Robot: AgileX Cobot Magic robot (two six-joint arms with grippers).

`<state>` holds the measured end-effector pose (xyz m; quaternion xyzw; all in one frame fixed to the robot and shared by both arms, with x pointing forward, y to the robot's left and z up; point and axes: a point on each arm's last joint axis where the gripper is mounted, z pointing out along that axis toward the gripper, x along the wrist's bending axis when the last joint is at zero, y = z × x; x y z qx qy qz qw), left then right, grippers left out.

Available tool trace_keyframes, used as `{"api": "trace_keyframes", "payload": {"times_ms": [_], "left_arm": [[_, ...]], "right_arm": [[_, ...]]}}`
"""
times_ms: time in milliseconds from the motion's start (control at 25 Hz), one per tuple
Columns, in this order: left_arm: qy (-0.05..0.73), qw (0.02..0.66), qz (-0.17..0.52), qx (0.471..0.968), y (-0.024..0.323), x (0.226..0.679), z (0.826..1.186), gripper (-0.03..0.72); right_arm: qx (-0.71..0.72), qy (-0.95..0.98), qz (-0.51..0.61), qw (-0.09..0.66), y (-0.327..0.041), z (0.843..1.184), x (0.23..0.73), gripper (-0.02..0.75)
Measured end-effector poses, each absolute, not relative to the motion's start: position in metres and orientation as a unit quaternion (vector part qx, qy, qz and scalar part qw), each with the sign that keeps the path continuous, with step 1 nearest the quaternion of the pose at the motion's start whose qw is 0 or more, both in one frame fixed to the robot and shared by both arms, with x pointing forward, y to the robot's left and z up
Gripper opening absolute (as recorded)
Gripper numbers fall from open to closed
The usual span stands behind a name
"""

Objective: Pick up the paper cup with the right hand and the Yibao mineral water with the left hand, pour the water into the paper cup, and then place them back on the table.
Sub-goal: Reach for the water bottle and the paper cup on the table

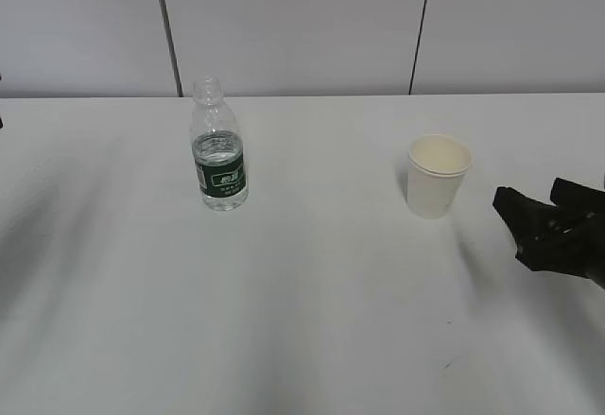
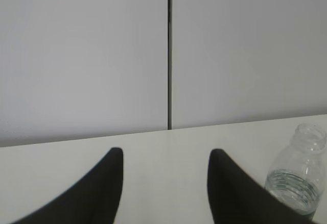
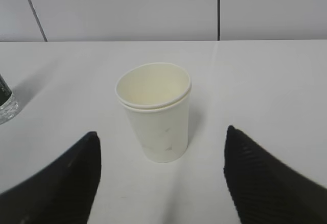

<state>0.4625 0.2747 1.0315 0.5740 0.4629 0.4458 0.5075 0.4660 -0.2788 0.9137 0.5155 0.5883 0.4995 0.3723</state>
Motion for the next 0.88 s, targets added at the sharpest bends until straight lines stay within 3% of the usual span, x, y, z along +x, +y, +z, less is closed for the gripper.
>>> {"api": "trace_keyframes", "payload": {"times_ms": [880], "left_arm": [[0.463,0.507,0.445,0.575,0.2747,0.4625,1.0313,0.342]], "right_arm": [[0.52,0.594,0.494,0.364,-0.2784,0.9076,0.4673,0.585]]}}
